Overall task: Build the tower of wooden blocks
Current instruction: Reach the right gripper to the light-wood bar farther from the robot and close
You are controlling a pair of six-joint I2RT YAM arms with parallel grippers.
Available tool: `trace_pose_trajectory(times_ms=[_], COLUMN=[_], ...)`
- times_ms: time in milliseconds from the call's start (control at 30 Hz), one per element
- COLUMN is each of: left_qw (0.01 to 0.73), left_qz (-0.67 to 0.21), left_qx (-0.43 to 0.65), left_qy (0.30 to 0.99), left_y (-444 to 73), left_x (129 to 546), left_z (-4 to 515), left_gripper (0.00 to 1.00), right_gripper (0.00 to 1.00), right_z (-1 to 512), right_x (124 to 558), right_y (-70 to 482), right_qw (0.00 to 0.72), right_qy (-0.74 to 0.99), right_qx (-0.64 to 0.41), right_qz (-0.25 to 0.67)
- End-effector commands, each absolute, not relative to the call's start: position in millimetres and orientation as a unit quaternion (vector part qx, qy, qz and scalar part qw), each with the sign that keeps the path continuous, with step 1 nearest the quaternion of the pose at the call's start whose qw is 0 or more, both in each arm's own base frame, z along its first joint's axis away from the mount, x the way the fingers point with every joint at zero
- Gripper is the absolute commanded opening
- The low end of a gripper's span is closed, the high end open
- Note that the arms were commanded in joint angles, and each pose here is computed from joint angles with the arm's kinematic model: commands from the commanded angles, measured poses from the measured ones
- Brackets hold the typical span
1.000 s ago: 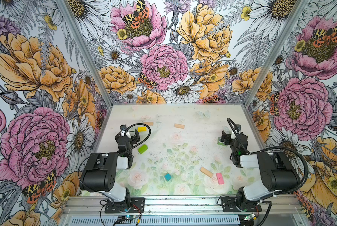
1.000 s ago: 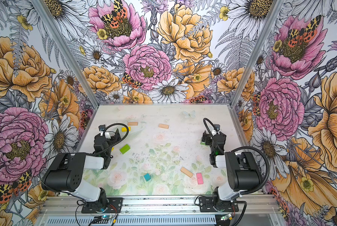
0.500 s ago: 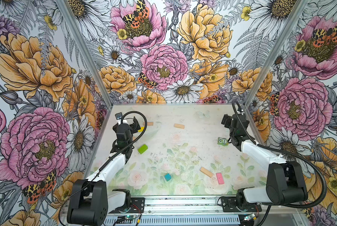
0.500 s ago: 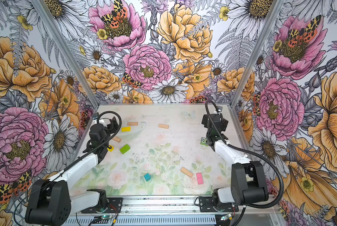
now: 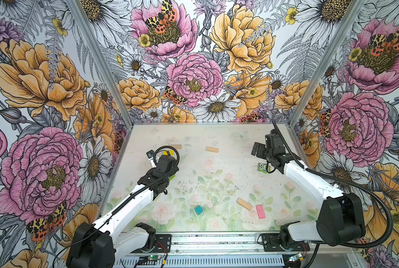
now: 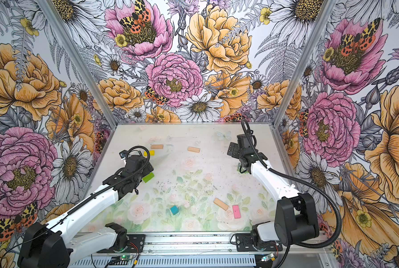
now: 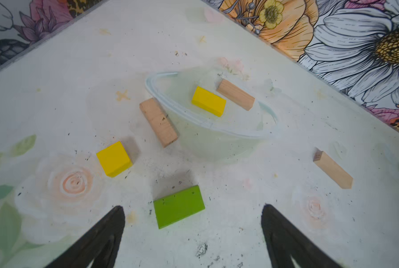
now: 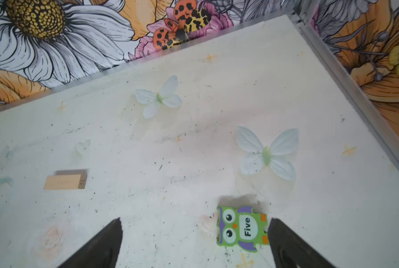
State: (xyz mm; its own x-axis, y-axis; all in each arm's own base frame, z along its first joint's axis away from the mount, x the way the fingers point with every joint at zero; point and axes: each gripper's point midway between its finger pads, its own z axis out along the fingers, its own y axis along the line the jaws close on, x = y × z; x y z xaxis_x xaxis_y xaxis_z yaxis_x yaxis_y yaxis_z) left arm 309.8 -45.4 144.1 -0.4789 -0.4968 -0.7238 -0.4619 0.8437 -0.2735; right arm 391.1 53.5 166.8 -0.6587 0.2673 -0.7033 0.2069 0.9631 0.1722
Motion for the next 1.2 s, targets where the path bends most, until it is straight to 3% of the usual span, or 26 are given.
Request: trace_pose_trajectory(times_ms=[0, 433, 667, 1167], left_qw=[0.405, 0.401, 0.410, 0.465], left_qz=[-0.002, -0.015, -0.026, -0.100], left_qx=[-0.309, -0.270, -0.241, -0.212], left_qy=[0.860, 0.875, 0.879, 0.853], left_y=[-38.6, -61.3, -67.9, -69.3], left_x=[299.8, 328.9, 341.1, 319.6], left_z=[128.2, 144.4, 160.6, 182.5], left_gripper=[0.93, 0.94, 0.94, 0.99], right_gripper=[1.00, 0.99, 0.98, 1.00], right_z=[167.6, 114.5, 101.7, 71.5], right_x=[389.1, 410.7, 435.4, 496.7], right_y=[63.4, 131.5, 186.7, 262.2], right_qw=[0.378, 0.289, 0.281, 0.256], right_qy=[0.916, 0.946, 0.951, 0.962], right_qx=[0.123, 0.097, 0.076, 0.074], right_qz=[0.057, 0.108, 0.109, 0.060])
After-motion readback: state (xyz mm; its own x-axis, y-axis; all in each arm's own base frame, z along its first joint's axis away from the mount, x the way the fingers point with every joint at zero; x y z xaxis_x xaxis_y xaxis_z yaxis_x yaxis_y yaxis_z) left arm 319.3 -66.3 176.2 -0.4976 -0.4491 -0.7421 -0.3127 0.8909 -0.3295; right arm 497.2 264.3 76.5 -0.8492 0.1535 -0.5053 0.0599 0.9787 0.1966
